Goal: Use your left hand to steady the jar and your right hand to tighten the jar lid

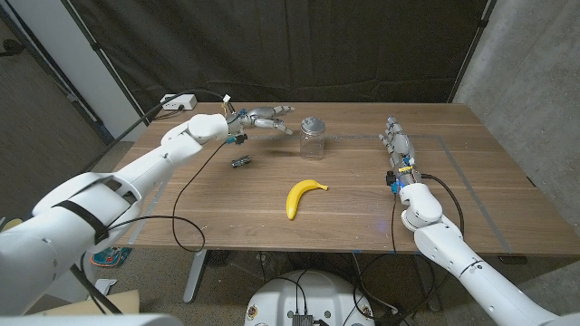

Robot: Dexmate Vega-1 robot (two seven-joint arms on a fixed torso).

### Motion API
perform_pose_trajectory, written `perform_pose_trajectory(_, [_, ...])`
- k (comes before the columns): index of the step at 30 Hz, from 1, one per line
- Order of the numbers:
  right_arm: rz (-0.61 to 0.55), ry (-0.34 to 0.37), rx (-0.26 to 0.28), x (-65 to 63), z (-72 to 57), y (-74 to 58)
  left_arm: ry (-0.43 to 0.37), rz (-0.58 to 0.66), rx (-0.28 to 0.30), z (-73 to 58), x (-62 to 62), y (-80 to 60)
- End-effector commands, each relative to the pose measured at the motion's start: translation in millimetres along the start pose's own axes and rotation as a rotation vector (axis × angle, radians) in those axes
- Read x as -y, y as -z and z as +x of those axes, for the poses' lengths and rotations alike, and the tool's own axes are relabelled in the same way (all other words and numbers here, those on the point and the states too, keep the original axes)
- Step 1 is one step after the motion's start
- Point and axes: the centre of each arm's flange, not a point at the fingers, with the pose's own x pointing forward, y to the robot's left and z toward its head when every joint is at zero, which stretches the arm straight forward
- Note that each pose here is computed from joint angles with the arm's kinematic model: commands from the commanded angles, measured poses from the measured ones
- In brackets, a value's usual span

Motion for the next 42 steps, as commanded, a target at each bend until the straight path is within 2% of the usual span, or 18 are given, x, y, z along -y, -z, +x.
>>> perform_pose_trajectory(1, [-0.016, 0.007, 0.039, -8.5, -8.5, -6.8, 0.075, 0.043, -0.004, 14.4, 3.6, -3.8])
perform_pose_trajectory(12, [-0.032, 0.008, 0.062, -12.5, -11.9, -11.6, 0.082, 0.013, -0.005, 24.7, 14.7, 3.8])
perform_pose_trajectory(21, [-0.051, 0.001, 0.068, -14.9, -9.8, -12.7, 0.095, -0.011, -0.009, 39.7, 24.8, 4.3])
perform_pose_trajectory(26, [-0.052, 0.008, 0.072, -14.5, -9.7, -12.1, 0.066, -0.059, -0.042, 48.8, 29.7, 7.7])
perform_pose_trajectory(36, [-0.052, 0.014, 0.071, -14.1, -7.3, -8.9, 0.094, -0.046, -0.125, 69.2, 38.3, 4.0])
perform_pose_trajectory(42, [-0.046, 0.024, 0.072, -13.7, -6.3, -6.3, 0.112, -0.017, -0.157, 82.5, 43.6, -3.8])
